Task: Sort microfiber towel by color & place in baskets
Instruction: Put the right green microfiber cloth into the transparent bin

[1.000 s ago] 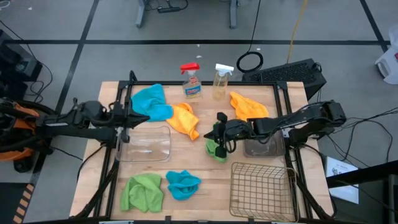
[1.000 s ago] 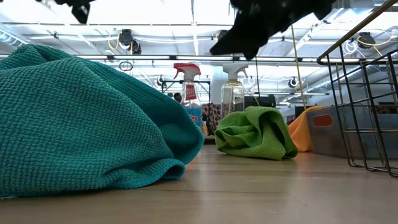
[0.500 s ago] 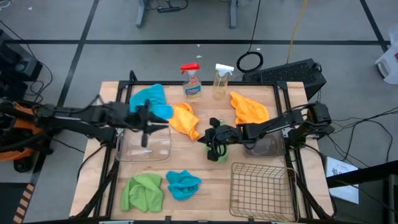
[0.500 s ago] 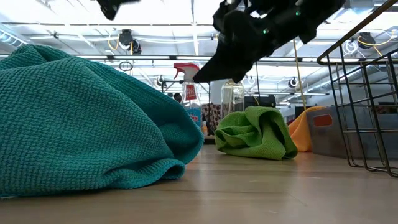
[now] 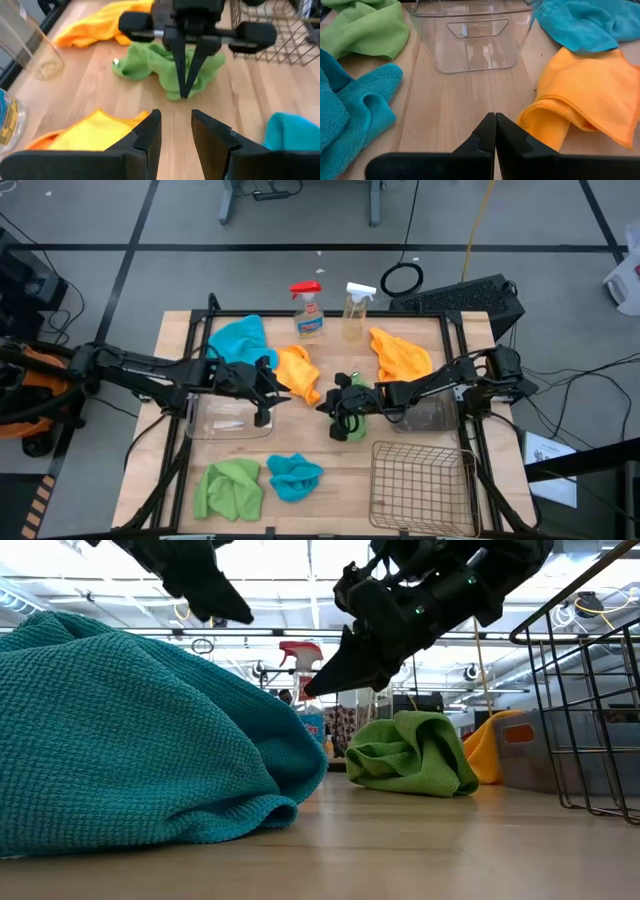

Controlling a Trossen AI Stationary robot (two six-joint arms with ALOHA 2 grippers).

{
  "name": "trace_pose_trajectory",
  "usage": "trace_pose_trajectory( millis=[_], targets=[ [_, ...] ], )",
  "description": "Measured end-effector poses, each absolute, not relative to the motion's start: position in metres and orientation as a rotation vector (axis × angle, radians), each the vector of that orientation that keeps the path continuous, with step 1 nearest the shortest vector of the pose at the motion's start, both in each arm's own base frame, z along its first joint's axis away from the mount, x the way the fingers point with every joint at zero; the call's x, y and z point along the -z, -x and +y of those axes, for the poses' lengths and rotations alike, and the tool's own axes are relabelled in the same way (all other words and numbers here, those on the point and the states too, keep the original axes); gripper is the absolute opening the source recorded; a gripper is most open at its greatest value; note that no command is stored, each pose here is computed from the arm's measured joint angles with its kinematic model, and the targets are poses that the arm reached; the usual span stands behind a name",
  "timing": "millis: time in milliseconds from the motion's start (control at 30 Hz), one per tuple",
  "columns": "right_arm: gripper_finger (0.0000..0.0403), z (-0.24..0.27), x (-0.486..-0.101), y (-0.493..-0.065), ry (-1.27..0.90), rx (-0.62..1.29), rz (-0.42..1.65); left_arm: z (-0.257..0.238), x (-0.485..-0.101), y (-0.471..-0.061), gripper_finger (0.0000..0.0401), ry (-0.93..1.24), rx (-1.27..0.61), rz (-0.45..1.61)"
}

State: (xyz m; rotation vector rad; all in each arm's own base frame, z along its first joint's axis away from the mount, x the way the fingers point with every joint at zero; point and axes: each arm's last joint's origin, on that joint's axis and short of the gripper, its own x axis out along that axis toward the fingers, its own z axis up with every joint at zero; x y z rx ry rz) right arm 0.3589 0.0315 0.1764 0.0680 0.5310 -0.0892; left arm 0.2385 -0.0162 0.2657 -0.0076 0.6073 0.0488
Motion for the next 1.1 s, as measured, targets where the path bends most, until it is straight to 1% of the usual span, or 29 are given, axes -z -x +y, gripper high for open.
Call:
trace_pose_trajectory(
  millis=[233,367,467,633,800,933,1100],
  targets=[
    [0.0,0.032,-0.177,-0.359,-0.148,0.112,0.526,-0.016,-0.26,-0.239,0.0114,0.006,-0.055,0.648],
    [0.0,0.031,-0.176,-0.357,-0.173,0.118,0.55,-0.015,-0.26,-0.239,0.0114,-0.003,-0.091,0.653],
    [0.0,0.032,-0.178,-0.351,-0.181,0.078,0.605,-0.015,-0.26,-0.239,0.0114,0.016,-0.107,0.65],
    [0.0,0.031,-0.188,-0.337,-0.204,0.098,0.694,-0.015,-0.258,-0.239,0.0114,0.061,-0.127,0.661],
    [0.0001,0.029,-0.208,-0.323,-0.182,0.128,0.871,-0.015,-0.255,-0.246,0.0114,0.065,-0.133,0.647],
    [0.0018,0.028,-0.23,-0.323,-0.138,0.128,0.957,-0.015,-0.248,-0.26,0.0114,0.052,-0.155,0.617],
    [0.0065,0.028,-0.234,-0.322,-0.089,0.107,0.993,-0.016,-0.233,-0.277,0.0114,0.043,-0.181,0.609]
  ],
)
